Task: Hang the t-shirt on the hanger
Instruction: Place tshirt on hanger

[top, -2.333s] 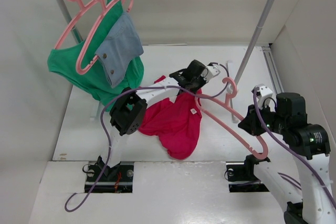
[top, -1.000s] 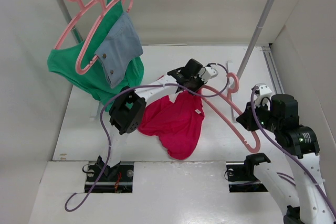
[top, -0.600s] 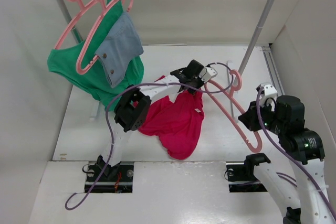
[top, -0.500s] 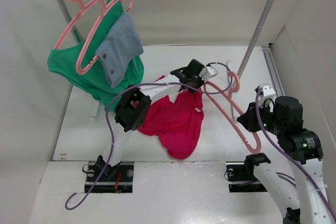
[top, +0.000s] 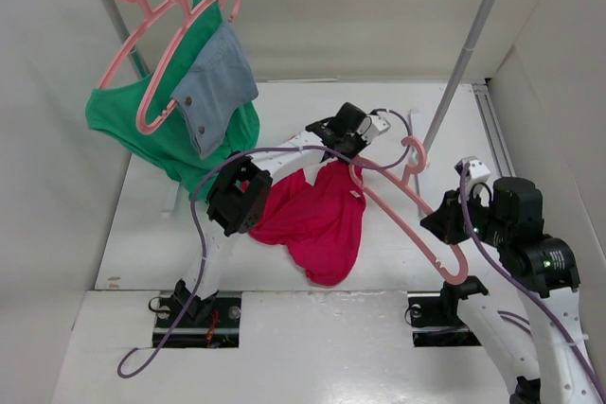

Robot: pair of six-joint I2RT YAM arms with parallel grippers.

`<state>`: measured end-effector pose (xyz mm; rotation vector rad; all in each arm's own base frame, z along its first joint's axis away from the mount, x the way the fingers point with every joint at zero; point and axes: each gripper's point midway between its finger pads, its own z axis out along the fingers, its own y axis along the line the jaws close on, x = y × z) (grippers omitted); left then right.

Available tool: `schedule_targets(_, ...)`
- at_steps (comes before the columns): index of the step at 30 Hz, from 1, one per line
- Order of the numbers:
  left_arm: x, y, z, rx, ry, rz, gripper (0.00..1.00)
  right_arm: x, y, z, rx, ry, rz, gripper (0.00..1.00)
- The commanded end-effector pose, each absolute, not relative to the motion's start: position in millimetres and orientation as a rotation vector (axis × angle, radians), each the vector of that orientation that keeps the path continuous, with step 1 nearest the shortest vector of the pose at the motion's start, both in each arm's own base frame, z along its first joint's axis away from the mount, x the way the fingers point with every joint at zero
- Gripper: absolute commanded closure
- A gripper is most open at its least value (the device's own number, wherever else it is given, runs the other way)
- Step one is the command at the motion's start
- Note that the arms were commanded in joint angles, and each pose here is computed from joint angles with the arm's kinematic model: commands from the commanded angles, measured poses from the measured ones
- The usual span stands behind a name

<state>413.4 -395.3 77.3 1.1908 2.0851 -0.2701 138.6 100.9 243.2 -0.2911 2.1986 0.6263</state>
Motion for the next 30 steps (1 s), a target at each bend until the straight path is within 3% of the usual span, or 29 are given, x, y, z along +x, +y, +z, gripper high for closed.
schedule_targets(1,410,-403,98,1.184,2.058,-0.329,0.99,150,109,257,-0.324,2.088,0.655,1.0)
schedule_targets(30,398,-406,110,1.202,2.053,-0.37,0.95,169,97,249,-0.367,2.111,0.532,1.0)
